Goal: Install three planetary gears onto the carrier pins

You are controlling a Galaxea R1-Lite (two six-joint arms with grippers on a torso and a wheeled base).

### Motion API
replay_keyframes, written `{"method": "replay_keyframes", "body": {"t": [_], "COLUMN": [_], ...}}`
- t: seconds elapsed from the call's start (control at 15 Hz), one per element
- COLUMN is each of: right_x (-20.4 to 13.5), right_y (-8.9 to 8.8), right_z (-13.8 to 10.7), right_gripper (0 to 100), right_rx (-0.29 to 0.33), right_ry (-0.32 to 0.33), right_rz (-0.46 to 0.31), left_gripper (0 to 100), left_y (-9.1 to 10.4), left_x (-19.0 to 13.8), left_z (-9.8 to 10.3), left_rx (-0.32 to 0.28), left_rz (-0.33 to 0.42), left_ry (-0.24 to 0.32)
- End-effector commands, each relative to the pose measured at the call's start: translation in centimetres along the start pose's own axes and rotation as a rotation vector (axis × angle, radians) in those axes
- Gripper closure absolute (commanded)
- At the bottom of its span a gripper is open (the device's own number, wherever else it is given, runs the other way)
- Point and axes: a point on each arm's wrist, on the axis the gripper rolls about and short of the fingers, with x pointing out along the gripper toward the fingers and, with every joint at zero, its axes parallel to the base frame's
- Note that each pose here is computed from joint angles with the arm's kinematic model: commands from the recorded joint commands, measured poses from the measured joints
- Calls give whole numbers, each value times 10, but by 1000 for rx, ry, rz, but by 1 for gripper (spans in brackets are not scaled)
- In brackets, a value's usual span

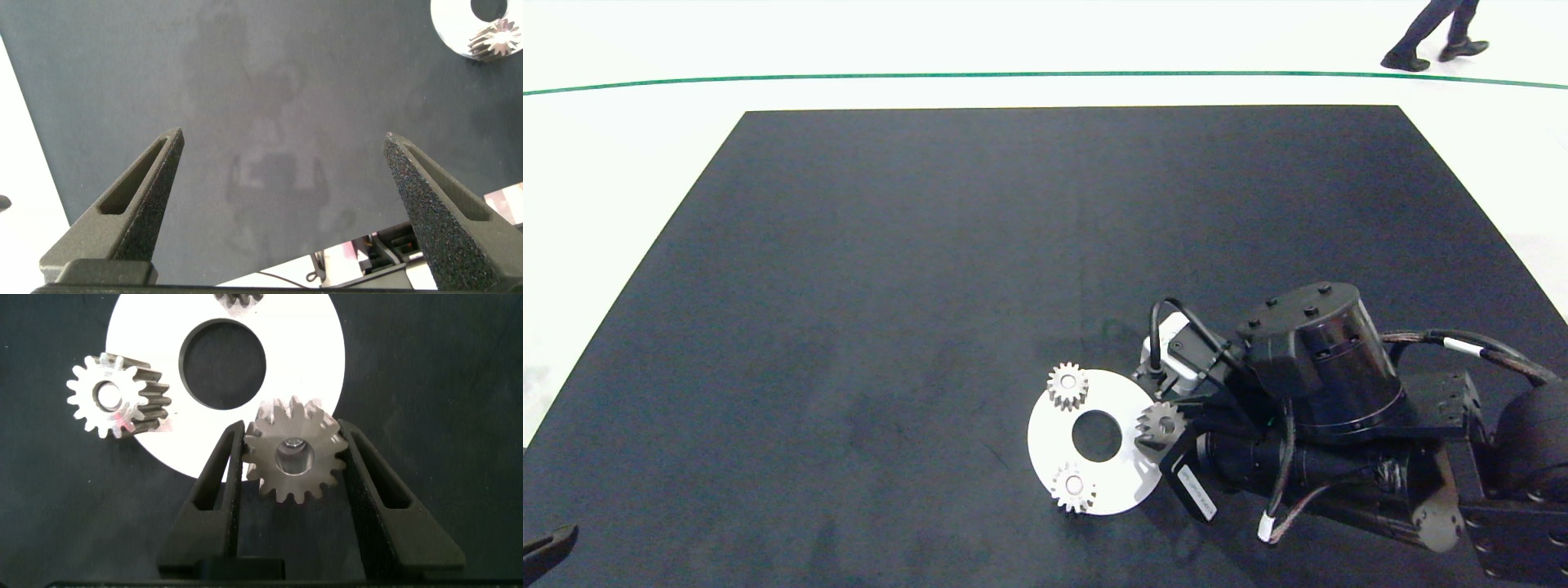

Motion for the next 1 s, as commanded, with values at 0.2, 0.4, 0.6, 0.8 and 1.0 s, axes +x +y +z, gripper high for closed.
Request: {"method": "replay_keyframes", "body": {"t": [0.2,0.4,0.6,0.8,1.0], "right_x": [3,4,4,4,4], "right_y": [0,0,0,0,-1], "right_z": [-2,-2,-2,-1,-1], "right_gripper": [90,90,0,0,0], "right_rx": [-1,0,0,2,3], "right_ry": [12,15,15,9,10], "right_rz": [-2,-1,-3,-6,-6], "left_gripper": [0,0,0,0,0], "left_y": [0,0,0,0,0], "left_x": [0,0,0,0,0], "left_z": [0,0,0,0,0], "left_rx": [3,2,3,2,2], "left_rz": [-2,0,-2,-2,-2], "left_ry": [5,3,3,2,2]}}
